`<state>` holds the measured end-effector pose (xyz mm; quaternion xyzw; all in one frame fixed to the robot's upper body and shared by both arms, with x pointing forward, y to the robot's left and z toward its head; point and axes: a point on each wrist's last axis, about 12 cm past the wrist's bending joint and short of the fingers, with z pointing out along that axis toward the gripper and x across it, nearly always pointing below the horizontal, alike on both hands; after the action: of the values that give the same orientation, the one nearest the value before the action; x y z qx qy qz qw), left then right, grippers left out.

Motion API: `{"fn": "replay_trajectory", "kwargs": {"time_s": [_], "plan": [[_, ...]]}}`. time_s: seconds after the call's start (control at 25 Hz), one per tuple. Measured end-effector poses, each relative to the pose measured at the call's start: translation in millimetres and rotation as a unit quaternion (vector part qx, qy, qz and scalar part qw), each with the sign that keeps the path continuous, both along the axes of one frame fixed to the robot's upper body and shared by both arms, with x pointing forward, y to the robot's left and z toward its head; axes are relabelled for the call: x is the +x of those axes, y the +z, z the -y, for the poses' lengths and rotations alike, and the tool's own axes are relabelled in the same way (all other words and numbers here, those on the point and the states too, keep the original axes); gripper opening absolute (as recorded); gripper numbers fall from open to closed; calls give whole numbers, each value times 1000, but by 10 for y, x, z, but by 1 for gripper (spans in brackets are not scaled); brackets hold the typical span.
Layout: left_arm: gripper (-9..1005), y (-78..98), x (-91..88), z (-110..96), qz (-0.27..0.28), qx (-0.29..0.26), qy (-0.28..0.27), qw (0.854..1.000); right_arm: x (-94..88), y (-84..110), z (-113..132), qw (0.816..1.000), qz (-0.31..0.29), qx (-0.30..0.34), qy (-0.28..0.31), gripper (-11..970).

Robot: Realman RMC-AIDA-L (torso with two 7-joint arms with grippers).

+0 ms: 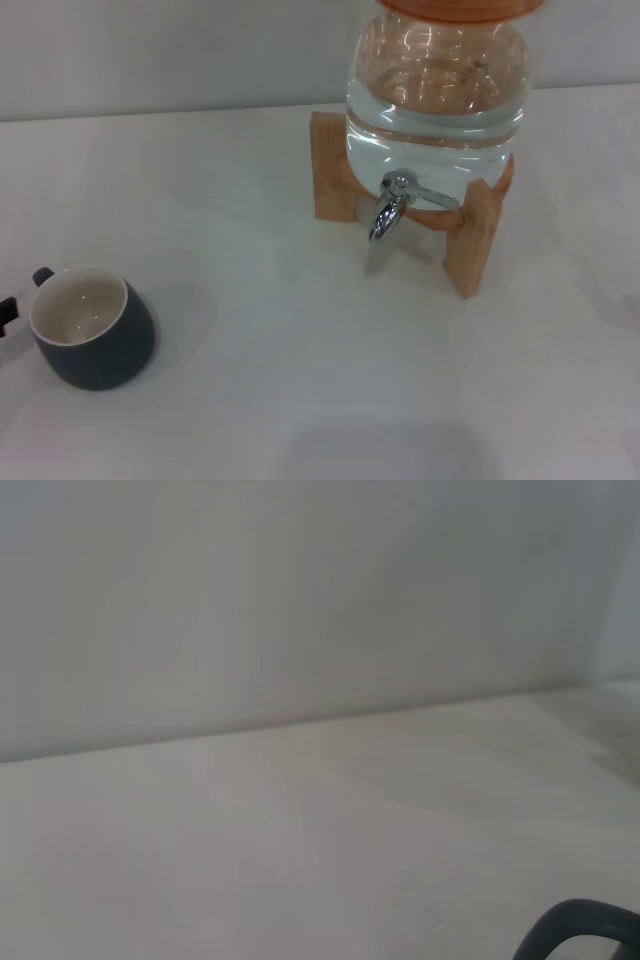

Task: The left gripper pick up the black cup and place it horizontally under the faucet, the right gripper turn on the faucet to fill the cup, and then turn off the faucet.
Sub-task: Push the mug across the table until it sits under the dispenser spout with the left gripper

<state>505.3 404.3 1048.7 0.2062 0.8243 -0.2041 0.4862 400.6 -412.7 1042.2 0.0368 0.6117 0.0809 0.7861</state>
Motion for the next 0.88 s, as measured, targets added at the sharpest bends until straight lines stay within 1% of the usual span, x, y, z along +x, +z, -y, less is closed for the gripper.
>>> {"fn": "replay_trajectory", "kwargs": {"time_s": [0.08, 0.4, 0.52, 0.6, 0.88], "plan": [[863, -1, 49, 46, -1, 9, -11, 1000, -1, -3, -4, 1000, 0, 1, 0, 836], [845, 26, 130, 78, 13, 36, -29, 999, -10, -19, -18, 1000, 0, 11, -4, 836], [728, 39, 165, 79, 16, 55, -34, 998, -4, -23, -21, 1000, 1, 16, -8, 836], [650, 25, 204, 119, 11, 72, -41, 996, 1, -21, -24, 1000, 2, 21, -7, 836], [650, 11, 264, 203, 8, 86, -53, 995, 16, -11, -32, 1000, 6, 24, -4, 836]]}}
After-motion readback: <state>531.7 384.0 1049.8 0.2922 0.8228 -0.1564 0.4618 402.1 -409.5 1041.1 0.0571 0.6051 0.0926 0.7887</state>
